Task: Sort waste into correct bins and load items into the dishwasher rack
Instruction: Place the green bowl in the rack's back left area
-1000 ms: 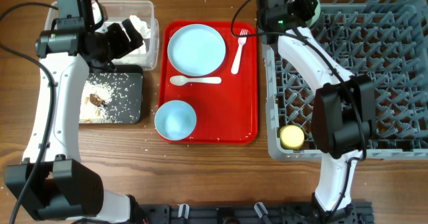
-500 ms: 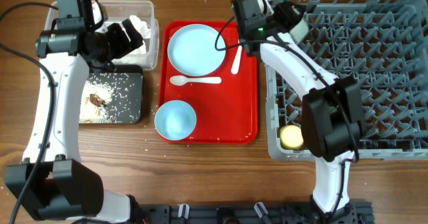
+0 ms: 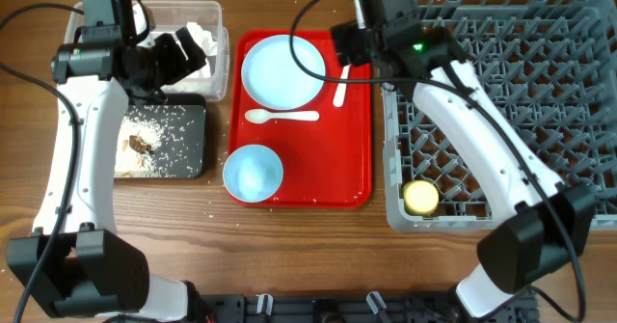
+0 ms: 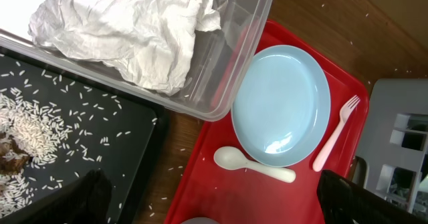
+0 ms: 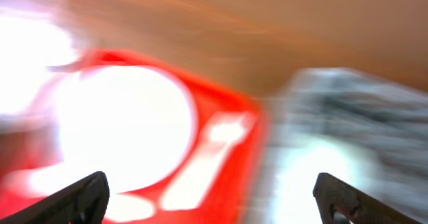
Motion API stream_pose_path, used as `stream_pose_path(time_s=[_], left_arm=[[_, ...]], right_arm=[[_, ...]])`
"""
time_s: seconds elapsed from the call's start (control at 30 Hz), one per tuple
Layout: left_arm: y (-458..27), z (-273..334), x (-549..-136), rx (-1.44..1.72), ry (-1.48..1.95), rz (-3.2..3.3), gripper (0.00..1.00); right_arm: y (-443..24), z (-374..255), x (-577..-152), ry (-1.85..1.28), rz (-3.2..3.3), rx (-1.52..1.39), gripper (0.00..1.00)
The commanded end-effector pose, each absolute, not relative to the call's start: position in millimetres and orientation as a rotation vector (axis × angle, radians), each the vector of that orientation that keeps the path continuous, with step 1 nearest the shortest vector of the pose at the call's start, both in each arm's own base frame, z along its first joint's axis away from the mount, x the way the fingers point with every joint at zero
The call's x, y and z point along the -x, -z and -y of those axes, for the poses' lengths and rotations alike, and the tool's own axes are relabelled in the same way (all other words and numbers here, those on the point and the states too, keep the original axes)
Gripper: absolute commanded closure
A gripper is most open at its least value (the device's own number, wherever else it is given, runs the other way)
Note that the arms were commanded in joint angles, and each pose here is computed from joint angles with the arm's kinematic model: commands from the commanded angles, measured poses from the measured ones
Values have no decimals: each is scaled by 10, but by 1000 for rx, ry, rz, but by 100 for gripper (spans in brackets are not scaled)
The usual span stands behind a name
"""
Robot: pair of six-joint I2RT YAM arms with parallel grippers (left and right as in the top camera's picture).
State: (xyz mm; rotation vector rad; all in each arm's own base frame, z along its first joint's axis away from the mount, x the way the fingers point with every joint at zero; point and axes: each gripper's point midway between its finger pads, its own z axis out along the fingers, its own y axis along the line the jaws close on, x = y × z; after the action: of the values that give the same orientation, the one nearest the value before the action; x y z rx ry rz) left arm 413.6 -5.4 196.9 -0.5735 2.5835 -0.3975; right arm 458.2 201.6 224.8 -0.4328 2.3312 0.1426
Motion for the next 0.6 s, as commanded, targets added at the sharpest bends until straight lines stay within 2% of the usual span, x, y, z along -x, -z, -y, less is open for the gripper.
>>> stream_pose_path(time_s=[0.0, 0.13, 0.23, 0.27, 0.33, 0.37, 0.4, 0.43, 0.5, 0.57], left_arm=[[-1994, 38, -4150, 574, 394, -2577, 0], [-1994, 38, -4150, 574, 394, -2577, 0], [-1994, 38, -4150, 574, 394, -2577, 0], [-1994, 38, -4150, 574, 394, -2577, 0], [-1994, 37, -4150, 574, 393, -2577, 0], [-1994, 38, -4150, 573, 394, -2577, 0], [-1994, 38, -4150, 574, 394, -2577, 0], [-1994, 38, -4150, 574, 394, -2577, 0], [-1994, 39, -4150, 573, 394, -2577, 0], [-1994, 38, -4151, 574, 394, -2576, 0]], right_arm=[[-1872, -2936, -3980, -923, -2562, 318, 4], [-806, -3356, -3260, -912, -2948, 146, 23], [-356, -3539, -2806, -866, -3112, 136, 28], [-346, -3603, -2716, -912, -3135, 160, 38], [-324, -3622, -2661, -900, -3148, 172, 66], [-309, -3615, -2644, -884, -3156, 168, 74], [-301, -3604, -2643, -871, -3159, 164, 89], [-303, -3600, -2660, -873, -3155, 158, 96], [-348, -3563, -2748, -883, -3138, 133, 96], [-585, -3368, -2974, -857, -3057, 118, 96]])
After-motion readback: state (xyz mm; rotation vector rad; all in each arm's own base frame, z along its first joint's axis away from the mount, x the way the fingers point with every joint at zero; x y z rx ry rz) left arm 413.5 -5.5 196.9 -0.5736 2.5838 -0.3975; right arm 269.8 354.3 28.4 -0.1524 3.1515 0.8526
